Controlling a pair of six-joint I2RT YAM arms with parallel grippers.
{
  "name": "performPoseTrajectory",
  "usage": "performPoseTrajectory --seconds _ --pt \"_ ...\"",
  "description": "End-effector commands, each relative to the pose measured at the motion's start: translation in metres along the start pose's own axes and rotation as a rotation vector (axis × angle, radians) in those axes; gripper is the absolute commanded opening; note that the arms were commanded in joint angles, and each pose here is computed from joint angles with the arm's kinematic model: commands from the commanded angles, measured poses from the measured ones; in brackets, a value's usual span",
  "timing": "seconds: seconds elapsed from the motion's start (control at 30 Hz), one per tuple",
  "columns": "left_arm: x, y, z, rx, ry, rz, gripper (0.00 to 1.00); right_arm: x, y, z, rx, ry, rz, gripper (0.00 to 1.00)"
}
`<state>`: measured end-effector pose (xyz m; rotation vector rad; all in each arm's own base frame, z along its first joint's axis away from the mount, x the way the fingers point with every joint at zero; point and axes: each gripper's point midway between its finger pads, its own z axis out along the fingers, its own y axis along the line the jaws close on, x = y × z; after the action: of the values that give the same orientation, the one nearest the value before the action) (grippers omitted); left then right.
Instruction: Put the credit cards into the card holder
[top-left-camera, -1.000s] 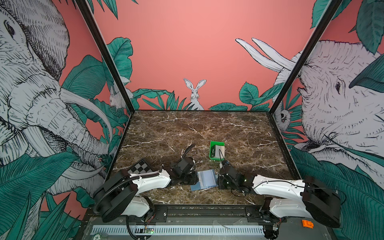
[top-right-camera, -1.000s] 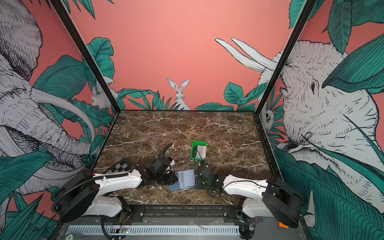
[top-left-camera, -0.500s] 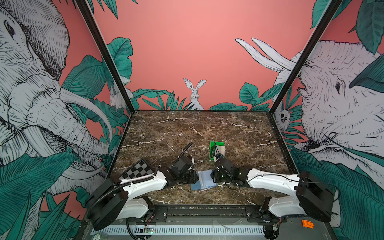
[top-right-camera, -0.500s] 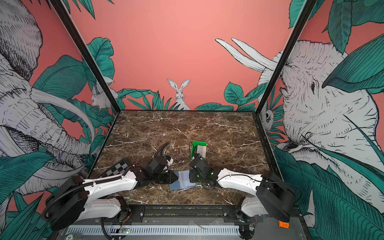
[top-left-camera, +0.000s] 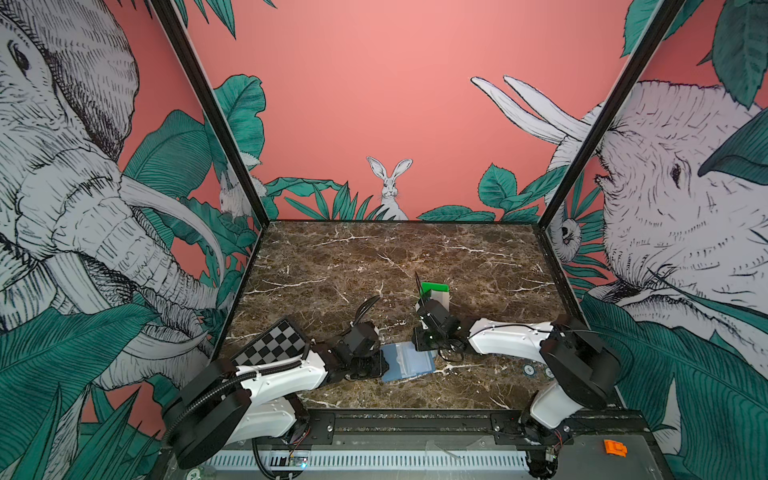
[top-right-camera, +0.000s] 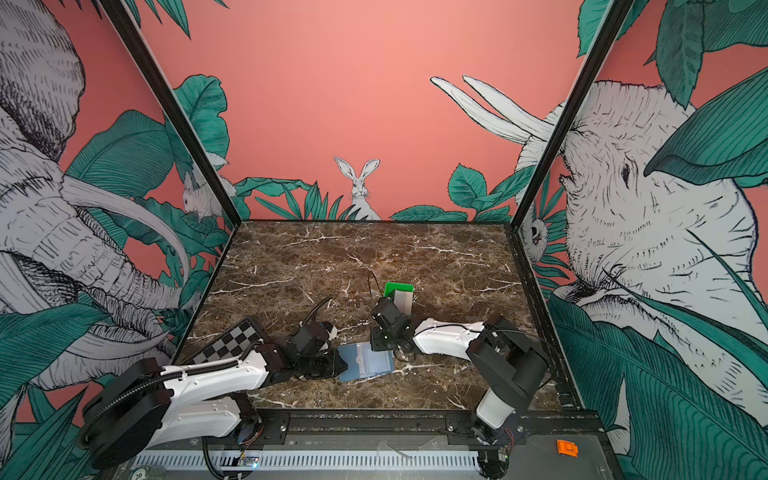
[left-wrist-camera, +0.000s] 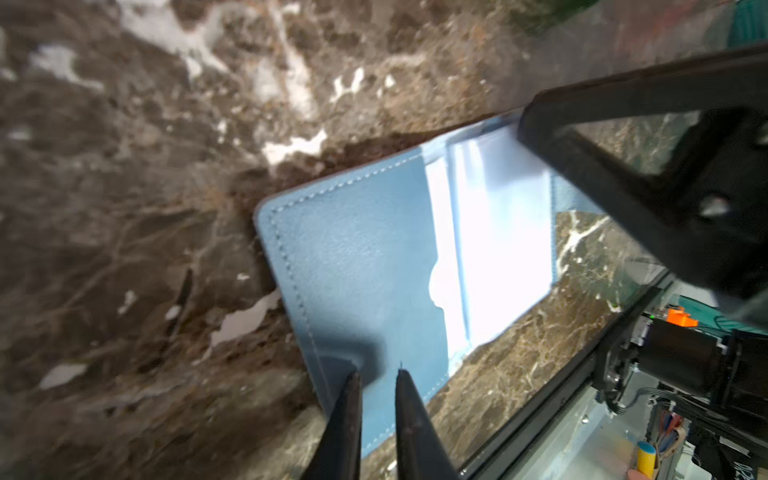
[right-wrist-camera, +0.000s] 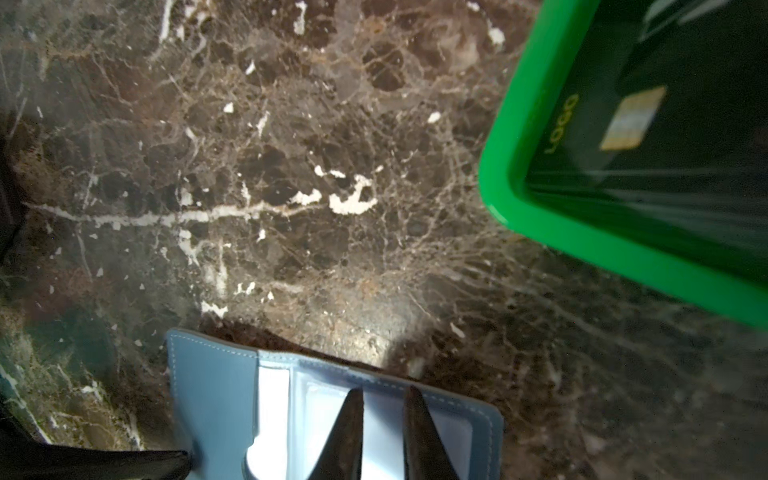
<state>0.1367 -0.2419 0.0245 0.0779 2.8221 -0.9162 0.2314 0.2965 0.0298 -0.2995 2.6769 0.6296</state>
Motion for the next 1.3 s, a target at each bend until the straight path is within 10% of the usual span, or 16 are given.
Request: performPoseTrajectory --seconds 0.0,1.27 --pt "0.001 0.005 0.006 -0.008 -0.006 -0.009 0.18 0.019 -0.015 0.004 0.015 0.032 0.021 0.19" --pt "-0.019 0.014 0.007 -0.098 -0.003 0.095 0.18 0.041 -0.017 -0.022 0.001 0.009 0.057 0.21"
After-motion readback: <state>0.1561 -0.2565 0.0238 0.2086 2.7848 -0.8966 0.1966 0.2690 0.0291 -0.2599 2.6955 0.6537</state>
